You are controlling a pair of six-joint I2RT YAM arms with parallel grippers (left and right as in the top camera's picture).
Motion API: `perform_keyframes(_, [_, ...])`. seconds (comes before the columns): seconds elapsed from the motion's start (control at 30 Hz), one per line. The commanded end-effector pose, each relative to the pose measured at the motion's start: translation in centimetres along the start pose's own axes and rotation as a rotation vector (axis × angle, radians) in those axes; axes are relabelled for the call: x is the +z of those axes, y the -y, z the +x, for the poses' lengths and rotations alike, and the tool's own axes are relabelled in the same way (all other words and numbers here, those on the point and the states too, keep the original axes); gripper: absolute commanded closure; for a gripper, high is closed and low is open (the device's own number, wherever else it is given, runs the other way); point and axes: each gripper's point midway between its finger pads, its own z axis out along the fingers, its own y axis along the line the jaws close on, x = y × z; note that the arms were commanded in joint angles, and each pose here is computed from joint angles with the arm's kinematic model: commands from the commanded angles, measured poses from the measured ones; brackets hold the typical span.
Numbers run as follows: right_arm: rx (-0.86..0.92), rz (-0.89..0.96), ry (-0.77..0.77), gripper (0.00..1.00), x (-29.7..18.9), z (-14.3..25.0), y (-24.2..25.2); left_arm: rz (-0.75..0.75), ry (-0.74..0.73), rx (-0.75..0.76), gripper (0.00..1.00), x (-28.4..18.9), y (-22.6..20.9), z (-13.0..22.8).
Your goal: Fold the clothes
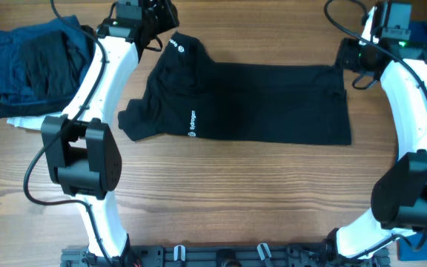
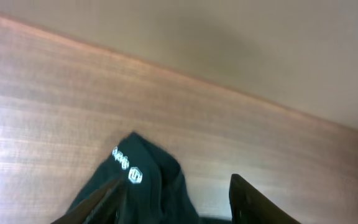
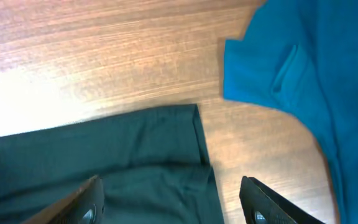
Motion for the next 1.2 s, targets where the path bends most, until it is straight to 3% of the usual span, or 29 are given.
perform_keyframes(0.0, [-0.032,-0.009,-0.055,0.29,3.1,1.2,-0.1,-0.004,-0.022,0.055,0.47,2.8,-1.3,1.2])
perform_keyframes(0.23, [-0.035,-0.001,-0.111,0.28,10.3,3.0,-0.2,-0.018,-0.052,0.083,0.47,7.2,-3.3,3.7])
perform_keyframes(0.37, [-0.036,0.001,-0.137,0.28,12.7,4.1,-0.3,-0.018,-0.06,0.114,0.51,8.3,-3.8,4.4])
perform_keyframes(1.17, [-0.032,-0.002,-0.084,0.28,13.7,3.0,-0.4,-0.057,-0.157,0.223,0.4,12.6,-7.2,9.4])
